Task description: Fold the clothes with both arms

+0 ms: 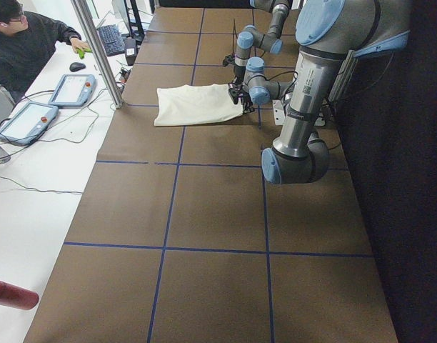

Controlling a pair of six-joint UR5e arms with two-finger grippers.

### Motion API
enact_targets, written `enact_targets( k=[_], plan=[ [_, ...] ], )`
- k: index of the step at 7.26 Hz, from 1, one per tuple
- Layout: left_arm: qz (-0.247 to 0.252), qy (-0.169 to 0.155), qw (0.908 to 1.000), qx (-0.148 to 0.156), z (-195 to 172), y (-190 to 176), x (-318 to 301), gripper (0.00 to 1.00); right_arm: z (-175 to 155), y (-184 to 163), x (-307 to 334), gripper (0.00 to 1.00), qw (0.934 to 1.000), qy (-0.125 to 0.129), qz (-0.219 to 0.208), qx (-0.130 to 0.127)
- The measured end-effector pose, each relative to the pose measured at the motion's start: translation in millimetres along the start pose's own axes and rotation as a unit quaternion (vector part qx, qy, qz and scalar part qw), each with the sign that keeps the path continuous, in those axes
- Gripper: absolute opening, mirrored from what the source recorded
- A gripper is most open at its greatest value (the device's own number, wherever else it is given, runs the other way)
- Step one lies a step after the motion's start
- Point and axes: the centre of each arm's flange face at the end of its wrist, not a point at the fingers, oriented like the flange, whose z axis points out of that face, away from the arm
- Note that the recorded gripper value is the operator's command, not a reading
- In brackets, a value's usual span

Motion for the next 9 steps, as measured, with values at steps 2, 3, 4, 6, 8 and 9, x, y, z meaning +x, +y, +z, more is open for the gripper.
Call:
enact_targets(
  k=[2, 3, 4, 6, 8, 9],
  plan=[
    [0.001, 0.003, 1.0000, -0.001, -3.5, 0.5, 0.8, 0.00, -6.8, 0.1, -3.3, 0.00, 1.0000, -0.008, 0.000, -0.005],
    [0.002, 0.008, 1.0000, -0.002, -11.7, 1.2, -0.8, 0.00, -17.6, 0.1, -4.4, 0.00, 0.9998, -0.018, 0.000, -0.009],
    [0.004, 0.014, 0.9999, -0.005, -27.9, 4.0, -6.1, 0.00, -35.0, 2.9, -2.8, 0.00, 0.9993, -0.033, -0.003, -0.017],
    [0.019, 0.022, 0.9992, -0.026, -72.1, 34.8, -18.3, 0.00, -75.4, 28.7, 16.2, 0.00, 0.9961, -0.056, -0.022, -0.065],
    [0.037, 0.024, 0.9975, -0.055, -96.4, 69.9, -24.5, 0.00, -98.3, 55.9, 32.9, 0.00, 0.9909, -0.072, -0.043, -0.105],
    [0.040, 0.026, 0.9971, -0.059, -99.7, 74.5, -24.1, 0.00, -95.9, 56.5, 30.4, 0.00, 0.9894, -0.082, -0.049, -0.109]
  ],
)
